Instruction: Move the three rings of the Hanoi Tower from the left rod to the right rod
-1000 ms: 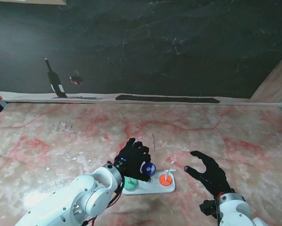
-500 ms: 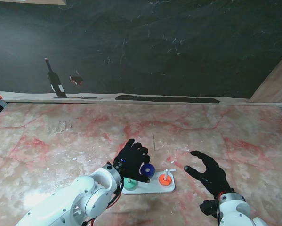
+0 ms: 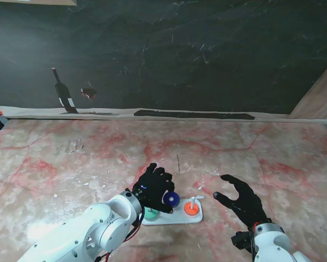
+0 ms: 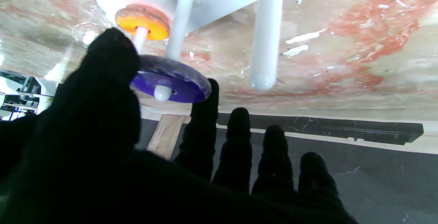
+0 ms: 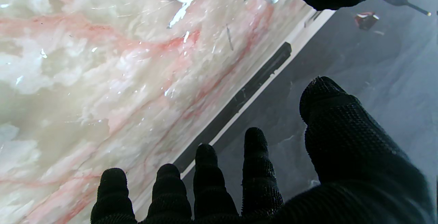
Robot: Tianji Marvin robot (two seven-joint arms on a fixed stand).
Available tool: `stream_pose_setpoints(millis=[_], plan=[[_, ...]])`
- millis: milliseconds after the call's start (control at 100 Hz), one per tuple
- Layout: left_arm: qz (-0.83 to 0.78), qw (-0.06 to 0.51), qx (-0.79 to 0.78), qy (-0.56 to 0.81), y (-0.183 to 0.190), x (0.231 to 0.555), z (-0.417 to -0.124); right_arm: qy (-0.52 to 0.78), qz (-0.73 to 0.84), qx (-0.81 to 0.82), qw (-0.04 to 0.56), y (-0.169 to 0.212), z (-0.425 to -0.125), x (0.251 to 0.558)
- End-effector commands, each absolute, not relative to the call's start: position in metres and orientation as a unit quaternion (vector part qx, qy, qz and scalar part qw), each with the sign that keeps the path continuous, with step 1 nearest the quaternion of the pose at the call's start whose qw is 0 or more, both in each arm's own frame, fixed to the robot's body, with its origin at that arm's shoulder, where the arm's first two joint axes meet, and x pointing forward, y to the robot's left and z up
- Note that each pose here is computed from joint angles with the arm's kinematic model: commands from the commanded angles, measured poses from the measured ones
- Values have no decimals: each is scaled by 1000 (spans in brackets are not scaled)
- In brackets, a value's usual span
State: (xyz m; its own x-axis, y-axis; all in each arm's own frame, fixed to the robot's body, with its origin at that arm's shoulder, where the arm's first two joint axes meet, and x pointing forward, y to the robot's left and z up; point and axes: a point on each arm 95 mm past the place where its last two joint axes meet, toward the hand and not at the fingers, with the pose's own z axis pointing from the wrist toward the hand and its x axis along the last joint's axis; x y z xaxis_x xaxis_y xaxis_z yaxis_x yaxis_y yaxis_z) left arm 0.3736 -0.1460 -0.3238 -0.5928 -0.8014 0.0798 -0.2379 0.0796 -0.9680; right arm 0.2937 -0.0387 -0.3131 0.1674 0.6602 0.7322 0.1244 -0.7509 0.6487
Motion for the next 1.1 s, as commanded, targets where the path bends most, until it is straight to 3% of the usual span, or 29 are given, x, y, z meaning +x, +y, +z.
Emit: stream_pose_setpoints(millis=[0, 550, 830, 1090], plan=[[-562, 251, -375, 693, -145, 373, -322, 271, 585, 730, 226, -37, -314, 292], [-544, 256, -401, 691, -129, 362, -319, 285, 585, 726, 221, -35, -314, 296], [-576, 295, -448, 617, -86, 334, -307, 340, 572, 709, 232, -31, -305, 299], [-560, 323, -500, 576, -48, 316, -313, 461, 547, 652, 250, -38, -300, 300]])
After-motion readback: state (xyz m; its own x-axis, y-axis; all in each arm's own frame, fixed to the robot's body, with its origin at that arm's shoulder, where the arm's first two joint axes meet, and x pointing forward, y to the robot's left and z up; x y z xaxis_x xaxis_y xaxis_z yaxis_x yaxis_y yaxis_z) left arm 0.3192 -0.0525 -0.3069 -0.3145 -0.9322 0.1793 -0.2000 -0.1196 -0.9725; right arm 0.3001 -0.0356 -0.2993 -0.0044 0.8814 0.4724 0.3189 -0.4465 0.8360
